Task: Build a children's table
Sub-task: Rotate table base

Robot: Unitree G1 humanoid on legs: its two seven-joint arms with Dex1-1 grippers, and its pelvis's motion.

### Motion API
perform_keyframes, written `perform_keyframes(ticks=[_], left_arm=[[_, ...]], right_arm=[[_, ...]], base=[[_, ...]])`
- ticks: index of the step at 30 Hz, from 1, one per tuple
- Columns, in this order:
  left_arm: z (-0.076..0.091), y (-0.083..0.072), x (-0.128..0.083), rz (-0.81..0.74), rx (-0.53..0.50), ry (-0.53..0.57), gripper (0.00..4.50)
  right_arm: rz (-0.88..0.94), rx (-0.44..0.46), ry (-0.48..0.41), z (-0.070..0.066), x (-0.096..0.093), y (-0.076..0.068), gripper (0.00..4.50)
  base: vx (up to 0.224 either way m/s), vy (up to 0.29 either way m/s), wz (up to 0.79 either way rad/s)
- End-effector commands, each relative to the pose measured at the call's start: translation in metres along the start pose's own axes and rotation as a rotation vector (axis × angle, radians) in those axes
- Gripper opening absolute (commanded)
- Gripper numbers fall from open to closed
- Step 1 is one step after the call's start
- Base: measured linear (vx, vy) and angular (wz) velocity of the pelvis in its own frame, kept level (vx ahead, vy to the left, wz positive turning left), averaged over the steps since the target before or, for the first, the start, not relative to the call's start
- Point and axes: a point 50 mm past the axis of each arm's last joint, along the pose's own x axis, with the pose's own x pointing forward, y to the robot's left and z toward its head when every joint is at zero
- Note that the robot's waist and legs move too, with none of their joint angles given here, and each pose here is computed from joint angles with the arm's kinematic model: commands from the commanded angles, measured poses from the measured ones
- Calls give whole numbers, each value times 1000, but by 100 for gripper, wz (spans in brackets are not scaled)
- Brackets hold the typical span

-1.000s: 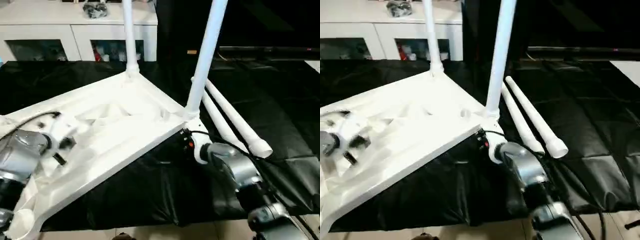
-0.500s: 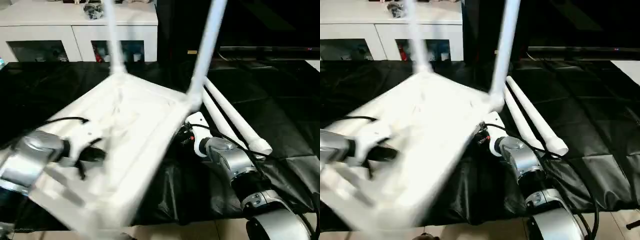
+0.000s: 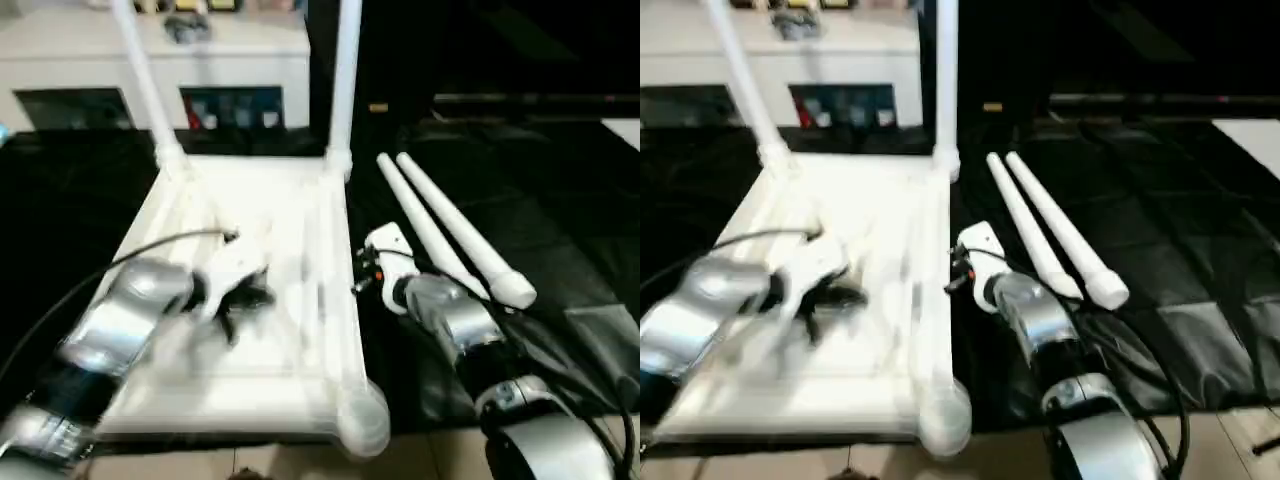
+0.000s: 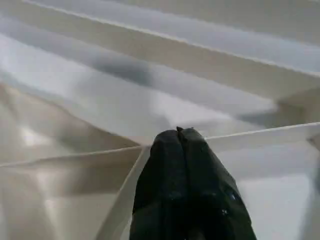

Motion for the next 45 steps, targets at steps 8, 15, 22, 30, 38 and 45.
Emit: perform_keyframes(ticks=[8,15,22,30,38,45], left_arm=[[1,33,16,295,-40,45,0],[9,47,31,484,-110,-32,0],[20,60,21,630,-71,-116,0],[50,54,-2,721,-414,-567,53],[16,6,1,828,-540,-552,65],[24,-7,1,873,-455,-498,65]], right_arm=[[19,-38,-143,26,-22,-12,5],[-53,-49,-185,32,-39,-28,5],[-162,41,-212,32,-50,-43,30],[-250,76,-246,33,-63,-48,82],[-409,3,-310,16,-76,-40,83],[-371,75,-333,15,-73,-27,83]], base=[[0,0,0],[-21,-2,0],[64,-63,-2],[0,0,0],[0,0,0],[-11,-133,59]])
